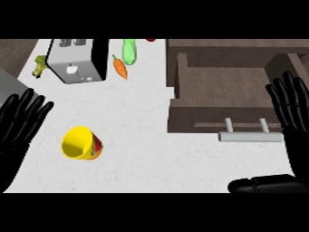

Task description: Pick up the cup, place it into the drawer and close the drawer

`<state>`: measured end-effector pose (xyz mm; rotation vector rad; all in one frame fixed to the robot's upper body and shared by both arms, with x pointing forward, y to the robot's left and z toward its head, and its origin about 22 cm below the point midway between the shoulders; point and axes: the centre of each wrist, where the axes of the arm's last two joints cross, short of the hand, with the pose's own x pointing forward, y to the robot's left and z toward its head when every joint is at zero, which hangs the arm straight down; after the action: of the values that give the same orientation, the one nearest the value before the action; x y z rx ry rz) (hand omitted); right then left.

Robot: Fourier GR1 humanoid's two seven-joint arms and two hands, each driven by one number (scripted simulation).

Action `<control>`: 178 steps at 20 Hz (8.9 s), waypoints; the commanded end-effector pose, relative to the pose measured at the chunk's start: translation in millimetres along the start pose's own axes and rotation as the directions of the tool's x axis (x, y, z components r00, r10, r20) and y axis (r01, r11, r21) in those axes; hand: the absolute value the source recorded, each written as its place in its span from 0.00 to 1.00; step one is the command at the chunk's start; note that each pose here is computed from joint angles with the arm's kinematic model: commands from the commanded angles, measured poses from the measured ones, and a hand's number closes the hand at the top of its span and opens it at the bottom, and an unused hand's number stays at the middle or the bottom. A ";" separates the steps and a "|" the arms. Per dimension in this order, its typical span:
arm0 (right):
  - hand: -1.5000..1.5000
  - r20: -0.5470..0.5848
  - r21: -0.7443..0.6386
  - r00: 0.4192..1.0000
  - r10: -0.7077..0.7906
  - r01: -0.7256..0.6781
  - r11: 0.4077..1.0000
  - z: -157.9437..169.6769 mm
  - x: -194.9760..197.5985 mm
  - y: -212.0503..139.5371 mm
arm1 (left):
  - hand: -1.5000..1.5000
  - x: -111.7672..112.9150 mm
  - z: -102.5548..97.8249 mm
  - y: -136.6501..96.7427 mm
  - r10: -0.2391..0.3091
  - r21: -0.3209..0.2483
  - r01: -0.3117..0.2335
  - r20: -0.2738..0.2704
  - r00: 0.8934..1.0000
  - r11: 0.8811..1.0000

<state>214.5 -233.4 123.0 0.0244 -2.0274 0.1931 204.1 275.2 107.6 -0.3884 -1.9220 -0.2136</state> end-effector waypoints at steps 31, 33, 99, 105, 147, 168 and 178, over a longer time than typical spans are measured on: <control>0.00 -0.009 0.057 1.000 -0.008 0.009 0.998 -58.8 -12.4 -16.7 | 0.00 -191.6 38.0 105.9 0.012 0.093 0.019 -0.322 0.947 0.995; 0.00 -0.015 0.053 1.000 0.003 -0.002 0.999 -55.8 -3.1 -42.4 | 0.00 -201.8 68.4 106.4 0.013 0.090 0.018 -0.335 0.942 0.996; 0.00 -0.054 0.040 0.998 0.037 -0.034 0.999 -47.2 -16.7 -44.0 | 1.00 -178.7 -154.1 -18.1 -0.036 0.187 -0.010 0.240 0.970 0.982; 0.00 -0.049 0.032 0.998 0.033 -0.031 0.999 -60.2 -12.5 -43.9 | 1.00 -109.1 -229.5 -54.1 -0.071 0.119 0.043 0.243 0.967 0.992; 1.00 0.039 0.518 0.979 -0.201 0.152 0.842 -95.6 -5.4 12.1 | 0.00 -108.7 -281.6 -134.0 -0.107 0.040 0.113 -0.119 0.987 0.993; 0.00 -0.092 0.740 0.808 0.581 -0.335 0.583 -54.7 -82.6 19.6 | 0.00 -113.1 -276.4 -113.6 0.062 0.210 -0.062 0.006 0.998 0.976; 1.00 -0.147 0.787 0.708 0.691 -0.339 0.515 -59.4 -182.5 24.4 | 0.00 -119.0 -250.8 -68.8 0.113 0.236 -0.119 0.040 0.993 0.965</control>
<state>332.3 -209.3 7.9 -0.1115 -1.3396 1.2857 433.8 83.1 91.3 -0.3301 -1.9180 0.0781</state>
